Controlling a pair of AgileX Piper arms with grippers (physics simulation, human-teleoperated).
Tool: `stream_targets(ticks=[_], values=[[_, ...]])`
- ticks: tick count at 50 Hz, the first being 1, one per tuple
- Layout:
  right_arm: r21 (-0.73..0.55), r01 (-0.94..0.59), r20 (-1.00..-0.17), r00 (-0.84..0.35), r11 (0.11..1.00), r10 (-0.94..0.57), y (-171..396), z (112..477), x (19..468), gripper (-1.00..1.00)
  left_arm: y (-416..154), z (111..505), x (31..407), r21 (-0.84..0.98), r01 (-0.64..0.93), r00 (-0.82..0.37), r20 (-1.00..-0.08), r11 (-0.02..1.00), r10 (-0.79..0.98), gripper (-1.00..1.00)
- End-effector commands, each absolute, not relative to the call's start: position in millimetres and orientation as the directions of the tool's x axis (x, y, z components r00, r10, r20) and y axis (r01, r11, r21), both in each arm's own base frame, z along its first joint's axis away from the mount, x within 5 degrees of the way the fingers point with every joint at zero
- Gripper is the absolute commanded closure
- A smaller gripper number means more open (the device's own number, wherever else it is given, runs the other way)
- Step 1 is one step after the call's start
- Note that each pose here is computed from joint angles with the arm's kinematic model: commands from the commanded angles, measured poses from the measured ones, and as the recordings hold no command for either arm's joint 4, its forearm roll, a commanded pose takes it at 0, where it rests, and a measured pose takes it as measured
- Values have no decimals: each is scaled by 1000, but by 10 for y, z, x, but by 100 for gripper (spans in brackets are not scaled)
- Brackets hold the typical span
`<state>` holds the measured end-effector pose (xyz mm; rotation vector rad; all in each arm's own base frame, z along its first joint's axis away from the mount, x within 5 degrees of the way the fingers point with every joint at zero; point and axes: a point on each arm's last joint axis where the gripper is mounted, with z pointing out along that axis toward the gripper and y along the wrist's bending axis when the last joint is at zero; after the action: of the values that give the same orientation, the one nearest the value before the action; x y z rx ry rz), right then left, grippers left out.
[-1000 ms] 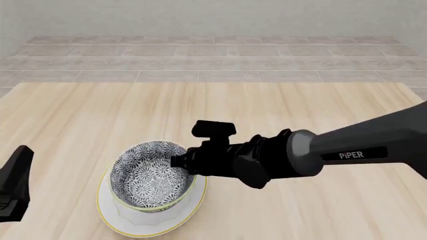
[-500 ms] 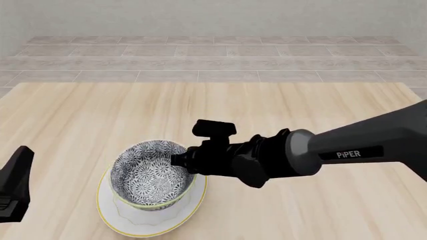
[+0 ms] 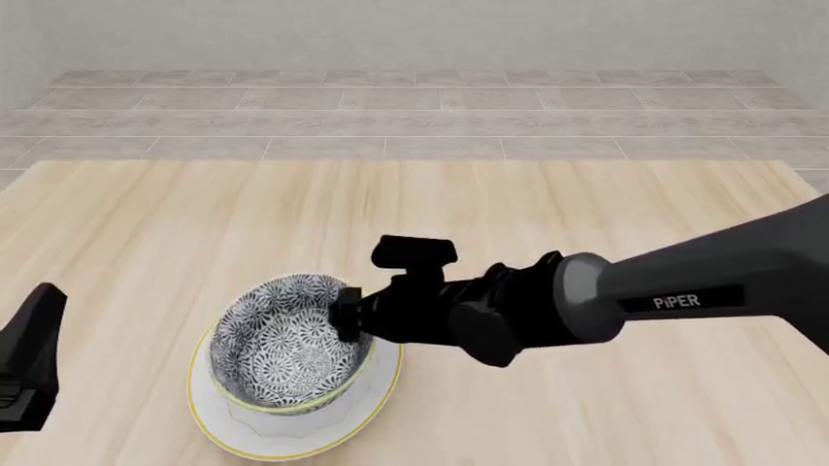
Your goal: Put the bowl on the plate.
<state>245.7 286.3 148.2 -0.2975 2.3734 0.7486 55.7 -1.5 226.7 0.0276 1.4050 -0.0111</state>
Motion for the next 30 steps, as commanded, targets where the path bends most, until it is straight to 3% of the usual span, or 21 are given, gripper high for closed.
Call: stream_targets(ticks=[1, 30], values=[[432, -397, -640, -767, 810, -35, 2840, 1619, 2441, -100, -15, 2268, 561, 14, 25, 165, -986, 1000, 10, -100], [436, -444, -696, -718, 783, -21, 2676, 2198, 2303, -100, -17, 2281, 608, 21, 25, 161, -987, 999, 17, -100]])
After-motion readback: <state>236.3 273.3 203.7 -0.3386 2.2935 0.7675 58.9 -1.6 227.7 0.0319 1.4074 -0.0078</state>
